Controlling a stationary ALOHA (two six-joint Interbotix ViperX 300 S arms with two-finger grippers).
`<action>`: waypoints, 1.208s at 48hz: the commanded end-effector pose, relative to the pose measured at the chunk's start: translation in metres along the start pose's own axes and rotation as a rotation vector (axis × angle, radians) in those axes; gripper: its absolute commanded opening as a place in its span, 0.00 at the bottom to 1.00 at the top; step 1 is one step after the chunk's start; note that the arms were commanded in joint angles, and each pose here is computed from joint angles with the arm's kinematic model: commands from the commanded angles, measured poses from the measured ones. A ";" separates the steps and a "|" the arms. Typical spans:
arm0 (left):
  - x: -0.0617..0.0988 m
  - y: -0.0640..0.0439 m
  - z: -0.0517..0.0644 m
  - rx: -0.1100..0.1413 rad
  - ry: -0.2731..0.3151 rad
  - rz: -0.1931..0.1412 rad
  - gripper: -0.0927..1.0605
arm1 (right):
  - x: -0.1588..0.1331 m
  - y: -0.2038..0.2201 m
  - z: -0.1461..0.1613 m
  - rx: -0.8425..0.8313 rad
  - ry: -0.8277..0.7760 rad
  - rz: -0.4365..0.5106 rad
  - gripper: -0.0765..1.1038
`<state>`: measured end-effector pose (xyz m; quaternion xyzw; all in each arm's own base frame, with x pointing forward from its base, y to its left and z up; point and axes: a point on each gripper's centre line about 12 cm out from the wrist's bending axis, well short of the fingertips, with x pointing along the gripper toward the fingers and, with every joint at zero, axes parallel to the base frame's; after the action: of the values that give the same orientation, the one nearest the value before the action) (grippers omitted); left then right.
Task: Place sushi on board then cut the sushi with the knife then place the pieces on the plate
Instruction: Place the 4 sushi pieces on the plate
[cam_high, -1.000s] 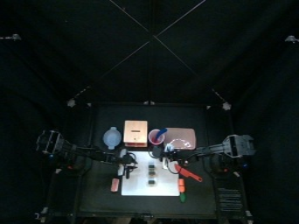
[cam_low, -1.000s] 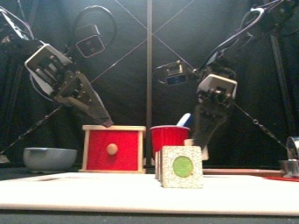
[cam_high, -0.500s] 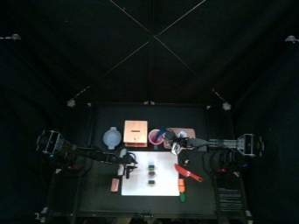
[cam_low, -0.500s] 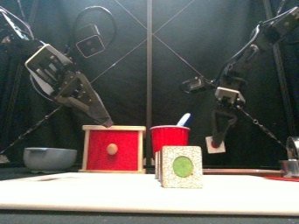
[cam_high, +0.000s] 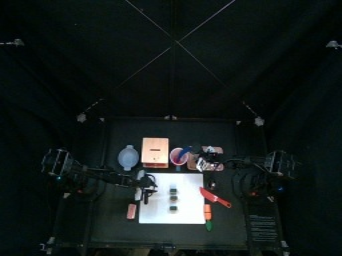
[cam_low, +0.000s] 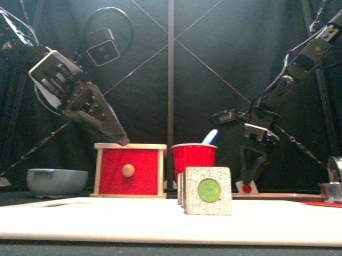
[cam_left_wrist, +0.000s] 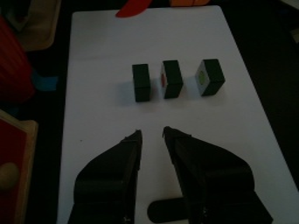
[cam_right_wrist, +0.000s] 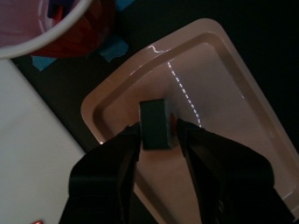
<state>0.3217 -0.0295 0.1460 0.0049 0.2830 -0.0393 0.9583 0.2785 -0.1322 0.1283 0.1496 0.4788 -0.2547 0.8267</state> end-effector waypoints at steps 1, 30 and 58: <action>0.000 0.001 0.007 -0.007 -0.025 0.004 0.68 | -0.011 0.001 0.009 -0.003 -0.039 0.005 0.74; -0.001 0.001 0.007 -0.003 -0.020 0.003 0.68 | -0.070 0.116 0.029 -0.253 -0.182 0.226 0.74; -0.001 0.000 0.007 -0.005 -0.018 0.002 0.68 | -0.029 0.207 0.032 -0.459 -0.152 0.289 0.73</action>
<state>0.3213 -0.0295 0.1454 0.0050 0.2859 -0.0393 0.9574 0.3992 0.0301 0.1580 0.0057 0.4495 -0.0305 0.8927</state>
